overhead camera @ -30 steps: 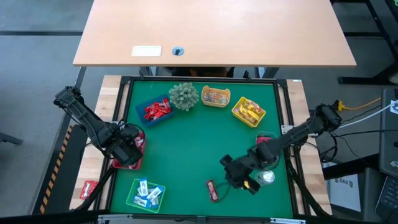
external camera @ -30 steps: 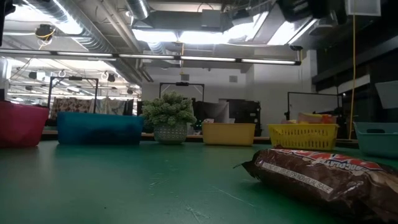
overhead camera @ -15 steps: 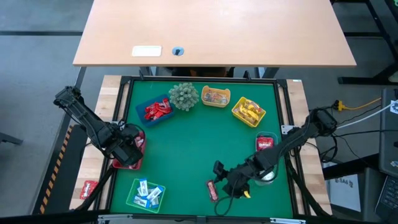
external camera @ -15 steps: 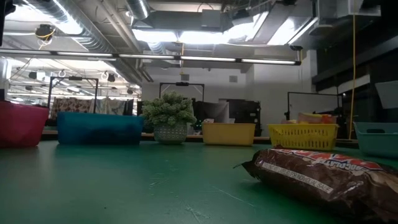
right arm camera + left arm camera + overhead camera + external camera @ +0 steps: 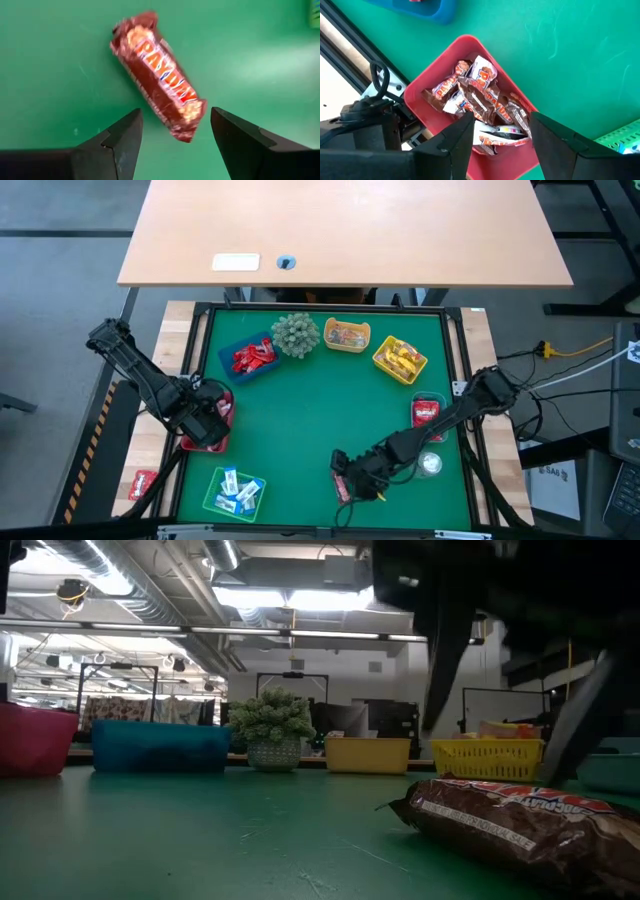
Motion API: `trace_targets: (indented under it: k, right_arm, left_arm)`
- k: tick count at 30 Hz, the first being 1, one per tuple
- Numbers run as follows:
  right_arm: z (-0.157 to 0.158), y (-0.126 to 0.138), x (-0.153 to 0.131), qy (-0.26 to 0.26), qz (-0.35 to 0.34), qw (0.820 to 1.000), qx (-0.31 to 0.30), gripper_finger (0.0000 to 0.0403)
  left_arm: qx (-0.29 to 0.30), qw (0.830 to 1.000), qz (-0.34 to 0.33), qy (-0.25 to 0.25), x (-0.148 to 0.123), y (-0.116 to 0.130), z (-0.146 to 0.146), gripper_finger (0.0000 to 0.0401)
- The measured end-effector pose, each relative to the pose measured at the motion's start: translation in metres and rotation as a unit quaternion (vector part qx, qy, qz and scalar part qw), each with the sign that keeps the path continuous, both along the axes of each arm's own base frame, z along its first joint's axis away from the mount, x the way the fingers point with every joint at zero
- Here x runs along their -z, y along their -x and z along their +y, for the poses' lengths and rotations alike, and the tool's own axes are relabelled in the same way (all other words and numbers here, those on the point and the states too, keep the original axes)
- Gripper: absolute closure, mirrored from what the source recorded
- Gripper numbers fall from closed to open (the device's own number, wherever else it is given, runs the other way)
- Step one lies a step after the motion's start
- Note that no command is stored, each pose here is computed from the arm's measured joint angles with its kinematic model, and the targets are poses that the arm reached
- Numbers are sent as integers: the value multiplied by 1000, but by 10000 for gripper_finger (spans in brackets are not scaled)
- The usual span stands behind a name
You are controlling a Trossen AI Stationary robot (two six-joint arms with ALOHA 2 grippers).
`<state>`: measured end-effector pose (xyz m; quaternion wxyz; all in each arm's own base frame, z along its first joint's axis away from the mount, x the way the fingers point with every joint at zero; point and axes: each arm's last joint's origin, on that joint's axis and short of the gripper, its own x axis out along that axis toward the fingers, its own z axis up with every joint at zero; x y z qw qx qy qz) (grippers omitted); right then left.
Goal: Sort candy
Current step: Put the brown chocolate into the red bin
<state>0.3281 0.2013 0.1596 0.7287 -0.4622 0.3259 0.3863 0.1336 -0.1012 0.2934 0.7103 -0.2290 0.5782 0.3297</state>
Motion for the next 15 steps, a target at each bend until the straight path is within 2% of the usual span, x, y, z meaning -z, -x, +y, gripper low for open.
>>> trace_targets:
  k: [5, 15]
  right_arm:
    - [-6, -9, 19, 8, 13, 1000, 10, 170]
    - [-6, -12, 25, -18, 30, 999, 13, 171]
  left_arm:
    - [1, 1000, -15, -16, 0, -1, 1, 222]
    - [2, 1000, -20, -14, 0, -2, 0, 222]
